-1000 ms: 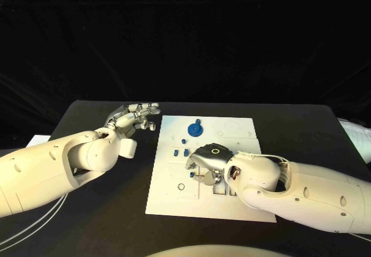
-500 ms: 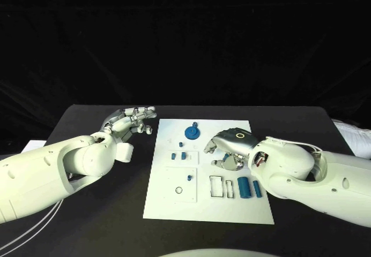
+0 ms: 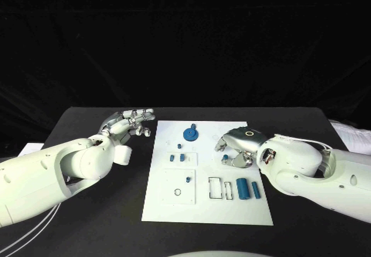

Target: Assemble the parts on the task board

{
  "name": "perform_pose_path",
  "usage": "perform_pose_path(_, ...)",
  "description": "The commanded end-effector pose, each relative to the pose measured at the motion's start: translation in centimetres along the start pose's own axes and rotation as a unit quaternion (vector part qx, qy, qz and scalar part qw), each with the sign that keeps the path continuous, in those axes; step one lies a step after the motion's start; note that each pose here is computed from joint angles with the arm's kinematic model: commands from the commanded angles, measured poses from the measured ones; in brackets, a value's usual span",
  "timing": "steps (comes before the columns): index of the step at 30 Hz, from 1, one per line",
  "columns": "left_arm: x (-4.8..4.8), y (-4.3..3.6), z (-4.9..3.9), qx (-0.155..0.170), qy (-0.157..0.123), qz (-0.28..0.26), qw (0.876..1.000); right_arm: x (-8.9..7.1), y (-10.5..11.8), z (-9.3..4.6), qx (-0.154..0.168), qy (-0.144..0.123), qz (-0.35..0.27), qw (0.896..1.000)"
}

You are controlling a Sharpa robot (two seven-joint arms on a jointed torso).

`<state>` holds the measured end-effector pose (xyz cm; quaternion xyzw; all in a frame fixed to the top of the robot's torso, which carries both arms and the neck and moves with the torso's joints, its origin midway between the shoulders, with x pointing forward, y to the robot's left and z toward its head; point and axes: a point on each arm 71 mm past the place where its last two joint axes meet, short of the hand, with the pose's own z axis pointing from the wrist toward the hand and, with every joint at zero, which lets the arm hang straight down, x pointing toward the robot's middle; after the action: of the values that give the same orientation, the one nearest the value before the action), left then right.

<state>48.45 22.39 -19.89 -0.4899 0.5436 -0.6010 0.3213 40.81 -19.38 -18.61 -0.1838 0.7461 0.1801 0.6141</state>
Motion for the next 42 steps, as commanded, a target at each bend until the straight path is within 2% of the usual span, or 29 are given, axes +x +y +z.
perform_pose_path(1, 0.29, -0.05, 0.00, 0.002, 0.012, -0.002, 1.000, 0.36, -0.28, 0.03, 0.009, 0.022, -0.017, 1.000)
perform_pose_path(10, 0.26, -0.05, -0.02, 0.002, 0.012, -0.002, 1.000, 0.85, -1.07, 0.22, 0.022, 0.042, -0.028, 0.999)
perform_pose_path(19, 0.24, -0.05, -0.02, 0.002, 0.012, -0.002, 1.000, 1.05, -1.06, 0.45, 0.020, 0.045, -0.028, 0.998)
perform_pose_path(35, 0.24, -0.03, 0.00, 0.001, 0.013, -0.003, 1.000, 1.14, -0.74, 0.80, 0.013, 0.039, -0.024, 0.999)
perform_pose_path(42, 0.26, -0.01, 0.03, 0.001, 0.014, -0.003, 1.000, 0.84, -0.63, 0.89, 0.012, 0.016, -0.006, 1.000)
